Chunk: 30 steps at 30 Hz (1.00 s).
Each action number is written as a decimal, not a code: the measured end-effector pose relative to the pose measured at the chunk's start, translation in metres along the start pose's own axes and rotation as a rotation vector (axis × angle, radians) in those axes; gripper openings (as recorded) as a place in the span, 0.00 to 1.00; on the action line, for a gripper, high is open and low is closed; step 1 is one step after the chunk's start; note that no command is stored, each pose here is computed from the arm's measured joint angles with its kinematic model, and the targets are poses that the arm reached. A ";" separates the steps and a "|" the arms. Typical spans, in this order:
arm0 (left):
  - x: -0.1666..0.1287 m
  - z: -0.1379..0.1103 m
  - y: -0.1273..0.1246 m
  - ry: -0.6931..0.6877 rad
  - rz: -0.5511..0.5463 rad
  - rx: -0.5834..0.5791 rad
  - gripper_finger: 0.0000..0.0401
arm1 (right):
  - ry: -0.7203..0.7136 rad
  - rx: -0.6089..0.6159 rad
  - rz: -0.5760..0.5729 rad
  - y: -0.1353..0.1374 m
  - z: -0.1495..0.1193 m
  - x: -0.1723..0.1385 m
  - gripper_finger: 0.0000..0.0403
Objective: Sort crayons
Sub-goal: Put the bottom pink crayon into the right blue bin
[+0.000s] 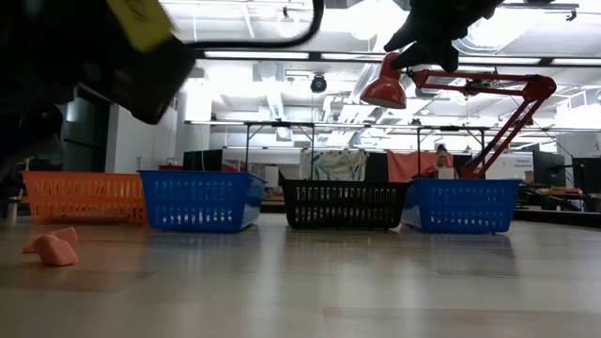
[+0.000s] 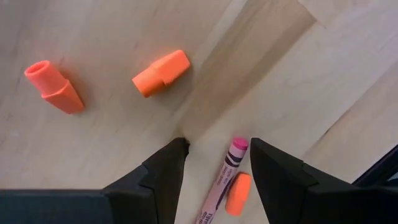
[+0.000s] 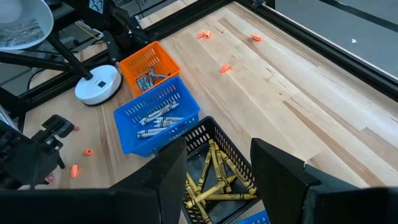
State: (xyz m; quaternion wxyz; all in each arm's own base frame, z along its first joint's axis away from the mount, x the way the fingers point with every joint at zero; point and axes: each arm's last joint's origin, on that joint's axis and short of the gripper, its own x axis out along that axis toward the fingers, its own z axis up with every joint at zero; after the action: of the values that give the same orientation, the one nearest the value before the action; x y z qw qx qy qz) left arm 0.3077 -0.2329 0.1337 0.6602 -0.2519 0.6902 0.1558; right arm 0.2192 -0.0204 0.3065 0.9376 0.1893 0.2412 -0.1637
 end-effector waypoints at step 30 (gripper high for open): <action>-0.001 -0.001 -0.012 0.031 0.062 0.015 0.43 | -0.011 -0.001 -0.034 -0.001 0.000 0.000 0.43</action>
State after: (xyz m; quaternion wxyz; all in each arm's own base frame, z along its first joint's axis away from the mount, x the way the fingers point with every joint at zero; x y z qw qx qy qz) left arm 0.3134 -0.2429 0.1356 0.6464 -0.2278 0.7088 0.1669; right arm 0.2189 -0.0214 0.3062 0.9361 0.1837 0.2394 -0.1807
